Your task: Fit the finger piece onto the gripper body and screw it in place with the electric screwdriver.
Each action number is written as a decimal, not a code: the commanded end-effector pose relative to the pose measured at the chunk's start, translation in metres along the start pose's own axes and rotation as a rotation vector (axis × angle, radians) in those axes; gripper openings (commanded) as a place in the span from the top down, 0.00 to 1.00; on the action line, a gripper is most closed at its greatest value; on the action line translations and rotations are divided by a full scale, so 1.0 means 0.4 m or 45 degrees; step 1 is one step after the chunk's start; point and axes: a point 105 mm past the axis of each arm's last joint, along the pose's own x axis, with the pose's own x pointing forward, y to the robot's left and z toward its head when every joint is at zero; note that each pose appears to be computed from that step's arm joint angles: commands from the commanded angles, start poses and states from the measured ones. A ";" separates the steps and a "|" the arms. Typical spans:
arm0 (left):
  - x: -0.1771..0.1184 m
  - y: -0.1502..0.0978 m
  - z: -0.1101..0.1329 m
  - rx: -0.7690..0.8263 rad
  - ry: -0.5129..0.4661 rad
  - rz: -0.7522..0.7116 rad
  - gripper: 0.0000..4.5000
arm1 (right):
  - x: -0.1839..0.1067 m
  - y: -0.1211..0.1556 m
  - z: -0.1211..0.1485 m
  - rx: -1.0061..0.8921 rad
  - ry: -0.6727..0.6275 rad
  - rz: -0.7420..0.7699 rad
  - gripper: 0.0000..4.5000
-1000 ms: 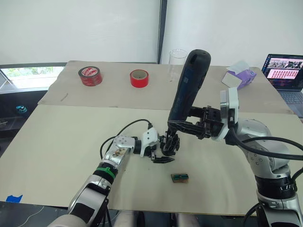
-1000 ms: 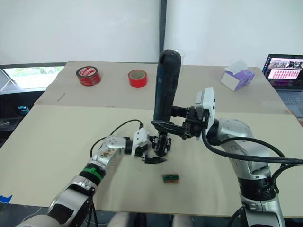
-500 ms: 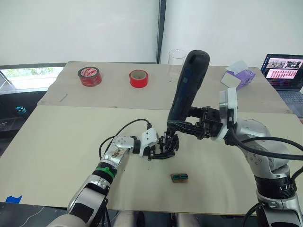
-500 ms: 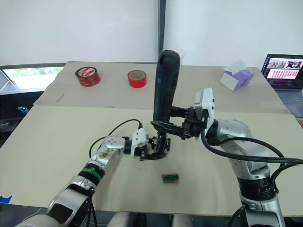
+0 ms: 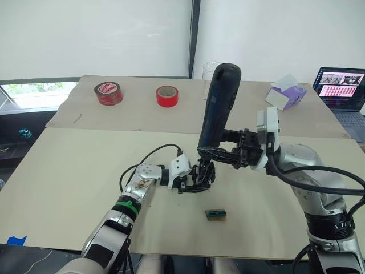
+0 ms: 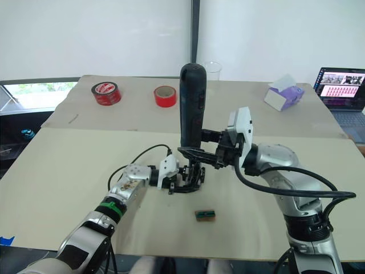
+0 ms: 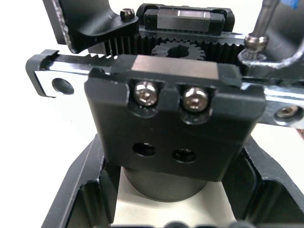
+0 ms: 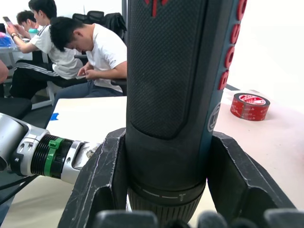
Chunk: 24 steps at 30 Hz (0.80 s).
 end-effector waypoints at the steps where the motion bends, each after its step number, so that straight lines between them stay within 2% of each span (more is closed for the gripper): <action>1: 0.003 -0.017 -0.023 -0.040 0.035 -0.048 0.48 | -0.005 0.004 -0.098 0.134 0.164 -0.024 0.57; 12: 0.004 -0.017 -0.026 -0.050 0.030 -0.046 0.48 | -0.008 0.030 -0.151 0.189 0.234 -0.005 0.57; 24: 0.005 -0.023 -0.029 -0.045 0.026 -0.052 0.48 | 0.001 0.003 -0.088 0.085 0.149 -0.005 0.57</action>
